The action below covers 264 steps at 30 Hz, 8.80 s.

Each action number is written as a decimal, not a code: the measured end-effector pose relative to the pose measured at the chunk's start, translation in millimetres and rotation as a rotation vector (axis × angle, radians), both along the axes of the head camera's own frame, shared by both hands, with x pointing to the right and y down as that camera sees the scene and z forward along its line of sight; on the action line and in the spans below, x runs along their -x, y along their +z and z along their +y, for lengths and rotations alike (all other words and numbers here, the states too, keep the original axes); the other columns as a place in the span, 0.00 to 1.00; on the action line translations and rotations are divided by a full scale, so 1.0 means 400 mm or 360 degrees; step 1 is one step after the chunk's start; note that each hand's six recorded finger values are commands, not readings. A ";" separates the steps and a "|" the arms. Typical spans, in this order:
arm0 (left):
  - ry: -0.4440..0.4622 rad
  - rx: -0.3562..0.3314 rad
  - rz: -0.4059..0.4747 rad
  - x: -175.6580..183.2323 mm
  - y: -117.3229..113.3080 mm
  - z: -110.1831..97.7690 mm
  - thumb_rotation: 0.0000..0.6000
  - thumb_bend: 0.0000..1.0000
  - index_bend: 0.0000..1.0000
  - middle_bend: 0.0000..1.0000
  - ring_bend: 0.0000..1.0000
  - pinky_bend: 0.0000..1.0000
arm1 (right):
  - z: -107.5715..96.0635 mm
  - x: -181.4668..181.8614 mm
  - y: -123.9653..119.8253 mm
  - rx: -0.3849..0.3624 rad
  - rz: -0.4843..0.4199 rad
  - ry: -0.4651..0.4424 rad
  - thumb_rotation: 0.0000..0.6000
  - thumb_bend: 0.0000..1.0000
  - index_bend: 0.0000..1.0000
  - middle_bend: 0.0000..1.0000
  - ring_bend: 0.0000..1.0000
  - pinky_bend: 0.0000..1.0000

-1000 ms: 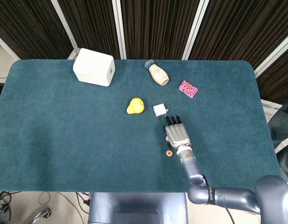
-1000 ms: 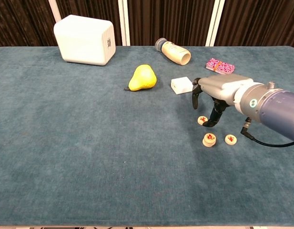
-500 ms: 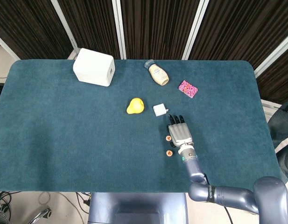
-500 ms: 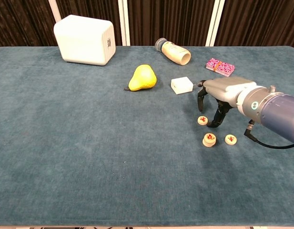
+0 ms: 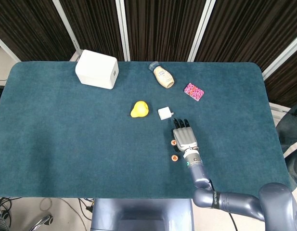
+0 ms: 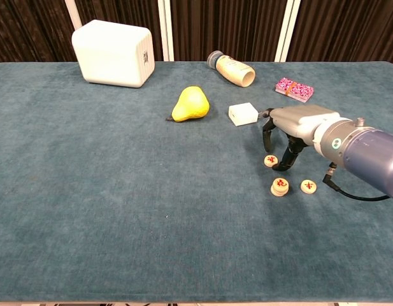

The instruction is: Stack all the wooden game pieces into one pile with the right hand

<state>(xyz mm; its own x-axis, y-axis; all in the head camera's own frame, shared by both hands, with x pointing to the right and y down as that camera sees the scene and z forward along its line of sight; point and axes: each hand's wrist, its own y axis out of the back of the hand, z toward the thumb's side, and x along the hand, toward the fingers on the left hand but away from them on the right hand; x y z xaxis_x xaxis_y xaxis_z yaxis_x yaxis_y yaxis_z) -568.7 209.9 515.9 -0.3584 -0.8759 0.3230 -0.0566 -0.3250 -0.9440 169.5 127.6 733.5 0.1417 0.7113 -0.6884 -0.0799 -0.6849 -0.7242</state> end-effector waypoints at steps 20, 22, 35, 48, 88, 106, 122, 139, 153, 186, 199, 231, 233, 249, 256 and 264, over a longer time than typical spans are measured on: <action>0.0005 0.0008 -0.0005 -0.002 0.004 0.000 1.00 0.09 0.00 0.00 0.00 0.08 | 0.007 -0.002 0.012 0.0017 0.0018 0.0002 1.00 0.36 0.51 0.00 0.00 0.00; 0.0004 0.0008 -0.0005 -0.002 0.004 0.000 1.00 0.09 0.00 0.00 0.00 0.08 | 0.006 -0.001 0.012 0.0015 0.0016 0.0004 1.00 0.37 0.52 0.00 0.00 0.00; 0.0000 0.0007 -0.0007 0.000 0.003 0.000 1.00 0.09 0.00 0.00 0.00 0.08 | 0.007 0.004 0.008 0.0013 0.0004 0.0010 1.00 0.40 0.53 0.00 0.00 0.00; 0.0000 0.0010 0.0001 0.000 0.004 0.000 1.00 0.09 0.00 0.00 0.00 0.08 | 0.005 0.011 -0.095 -0.0062 -0.0111 -0.0024 1.00 0.40 0.53 0.00 0.00 0.00; 0.0002 0.0018 0.0010 -0.002 0.009 0.000 1.00 0.09 0.00 0.00 0.00 0.08 | 0.172 -0.040 -0.153 -0.0035 -0.0287 0.0014 1.00 0.40 0.53 0.00 0.00 0.00; 0.0004 0.0017 0.0011 -0.003 0.008 -0.001 1.00 0.09 0.00 0.00 0.00 0.08 | 0.154 -0.030 -0.122 -0.0015 -0.0220 0.0030 1.00 0.40 0.53 0.00 0.00 0.00; 0.0004 0.0019 0.0006 -0.003 0.009 -0.001 1.00 0.09 0.00 0.00 0.00 0.08 | 0.163 -0.040 -0.118 0.0003 -0.0193 0.0009 1.00 0.40 0.53 0.00 0.00 0.00; -0.0003 0.0014 0.0000 -0.003 0.008 -0.001 1.00 0.09 0.00 0.00 0.00 0.08 | 0.162 -0.040 -0.118 -0.0006 -0.0191 0.0000 1.00 0.40 0.51 0.00 0.00 0.00; -0.0002 0.0017 -0.0003 -0.004 0.009 0.000 1.00 0.09 0.00 0.00 0.00 0.08 | 0.165 -0.039 -0.116 0.0002 -0.0186 -0.0007 1.00 0.40 0.49 0.00 0.00 0.00; 0.0003 0.0005 -0.0013 -0.007 0.009 0.000 1.00 0.09 0.00 0.00 0.00 0.08 | 0.148 -0.092 -0.130 0.0004 -0.0097 0.0017 1.00 0.40 0.43 0.00 0.00 0.00; -0.0005 0.0004 -0.0012 -0.004 0.007 0.000 1.00 0.09 0.00 0.00 0.00 0.08 | 0.166 -0.148 -0.083 0.0064 -0.0039 0.0039 1.00 0.40 0.43 0.00 0.00 0.00; -0.0011 0.0005 -0.0007 -0.001 0.006 0.000 1.00 0.09 0.00 0.00 0.00 0.08 | 0.153 -0.140 -0.048 0.0056 -0.0033 0.0079 1.00 0.42 0.52 0.00 0.00 0.00; -0.0011 0.0006 -0.0007 -0.002 0.006 0.000 1.00 0.09 0.00 0.00 0.00 0.08 | 0.152 -0.139 -0.049 0.0053 -0.0037 0.0081 1.00 0.42 0.52 0.00 0.00 0.00; -0.0013 0.0007 -0.0008 -0.002 0.006 0.000 1.00 0.09 0.00 0.00 0.00 0.08 | 0.113 -0.131 -0.122 -0.0017 -0.0092 0.0056 1.00 0.42 0.52 0.00 0.00 0.00; -0.0011 0.0008 -0.0010 -0.003 0.007 0.001 1.00 0.09 0.00 0.00 0.00 0.08 | 0.117 -0.106 -0.170 0.0004 -0.0146 0.0004 1.00 0.42 0.52 0.00 0.00 0.00; -0.0012 0.0010 -0.0008 -0.001 0.007 0.000 1.00 0.09 0.00 0.00 0.00 0.08 | 0.123 -0.047 -0.176 0.0025 -0.0173 -0.0083 1.00 0.42 0.52 0.00 0.00 0.00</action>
